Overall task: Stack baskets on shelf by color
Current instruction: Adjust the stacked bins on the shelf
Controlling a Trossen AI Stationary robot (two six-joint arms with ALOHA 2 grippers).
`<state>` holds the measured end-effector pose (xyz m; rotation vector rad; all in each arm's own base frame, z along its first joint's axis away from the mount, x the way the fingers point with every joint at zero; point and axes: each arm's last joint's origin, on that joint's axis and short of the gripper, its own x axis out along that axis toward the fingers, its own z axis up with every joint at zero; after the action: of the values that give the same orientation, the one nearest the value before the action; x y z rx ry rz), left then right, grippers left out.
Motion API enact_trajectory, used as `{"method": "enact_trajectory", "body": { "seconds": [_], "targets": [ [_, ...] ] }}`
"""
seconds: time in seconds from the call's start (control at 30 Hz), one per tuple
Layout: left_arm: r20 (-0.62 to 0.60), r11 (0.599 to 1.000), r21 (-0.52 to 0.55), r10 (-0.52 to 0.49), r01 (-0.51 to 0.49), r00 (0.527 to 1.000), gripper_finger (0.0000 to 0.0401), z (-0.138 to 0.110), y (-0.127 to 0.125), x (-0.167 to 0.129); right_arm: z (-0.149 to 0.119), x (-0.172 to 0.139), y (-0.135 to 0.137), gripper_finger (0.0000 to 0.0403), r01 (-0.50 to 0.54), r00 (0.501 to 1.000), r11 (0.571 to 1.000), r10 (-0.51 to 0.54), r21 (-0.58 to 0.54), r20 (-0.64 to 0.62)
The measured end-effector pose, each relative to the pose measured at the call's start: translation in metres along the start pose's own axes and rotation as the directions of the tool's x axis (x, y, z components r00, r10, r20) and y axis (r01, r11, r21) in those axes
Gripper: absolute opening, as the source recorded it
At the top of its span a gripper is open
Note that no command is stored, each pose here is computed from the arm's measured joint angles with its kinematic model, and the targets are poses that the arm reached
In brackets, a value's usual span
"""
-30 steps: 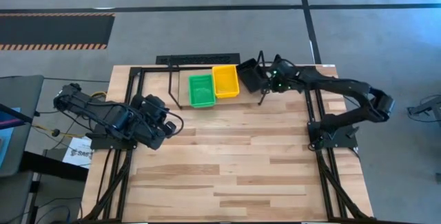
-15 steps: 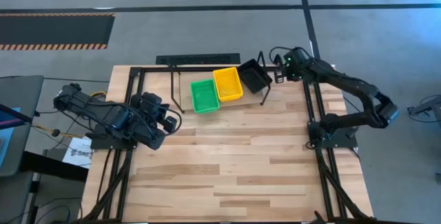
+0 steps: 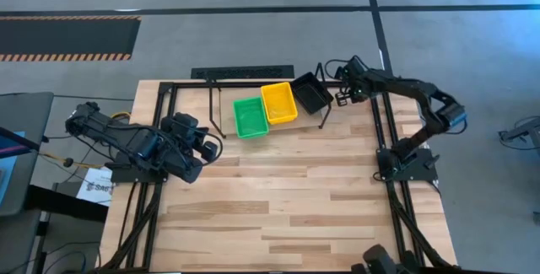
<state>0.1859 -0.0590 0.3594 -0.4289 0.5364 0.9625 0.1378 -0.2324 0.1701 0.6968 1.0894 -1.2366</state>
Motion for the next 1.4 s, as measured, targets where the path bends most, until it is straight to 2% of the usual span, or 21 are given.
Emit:
{"method": "enact_trajectory", "body": {
  "seconds": [0.17,0.43,0.77,1.03,1.13,1.3,1.4],
  "targets": [
    [-0.004,1.0,-0.004,-0.004,0.004,1.0,0.0,0.0,0.0,0.0,0.006,-0.005,-0.002,0.0,-0.014,0.998,1.0,0.013,0.009,0.064],
    [-0.002,1.0,-0.02,-0.017,0.017,1.0,0.0,0.0,-0.002,0.0,0.01,-0.002,0.006,0.0,0.031,0.992,0.999,-0.032,0.007,0.126],
    [-0.002,1.0,-0.022,-0.019,0.019,1.0,0.0,0.0,-0.003,0.0,-0.003,0.016,0.045,0.0,-0.006,0.998,0.998,0.01,-0.063,0.064],
    [-0.002,1.0,-0.004,-0.019,0.019,1.0,0.0,0.0,-0.003,0.0,-0.017,0.01,0.073,0.0,-0.043,0.997,0.991,0.051,-0.127,0.058],
    [-0.009,1.0,-0.003,-0.021,0.02,1.0,0.0,0.0,-0.003,0.0,-0.02,0.005,0.067,0.0,-0.005,0.999,0.988,0.011,-0.157,0.033],
    [-0.063,1.0,-0.002,-0.031,0.031,0.998,0.0,-0.002,-0.003,0.0,-0.023,-0.006,0.039,0.0,0.131,0.99,0.97,-0.139,-0.203,-0.026],
    [-0.073,1.0,0.015,-0.025,0.026,0.997,0.0,-0.003,-0.005,0.001,-0.027,-0.019,0.022,0.0,0.172,0.98,0.964,-0.189,-0.204,-0.065]
  ]
}}
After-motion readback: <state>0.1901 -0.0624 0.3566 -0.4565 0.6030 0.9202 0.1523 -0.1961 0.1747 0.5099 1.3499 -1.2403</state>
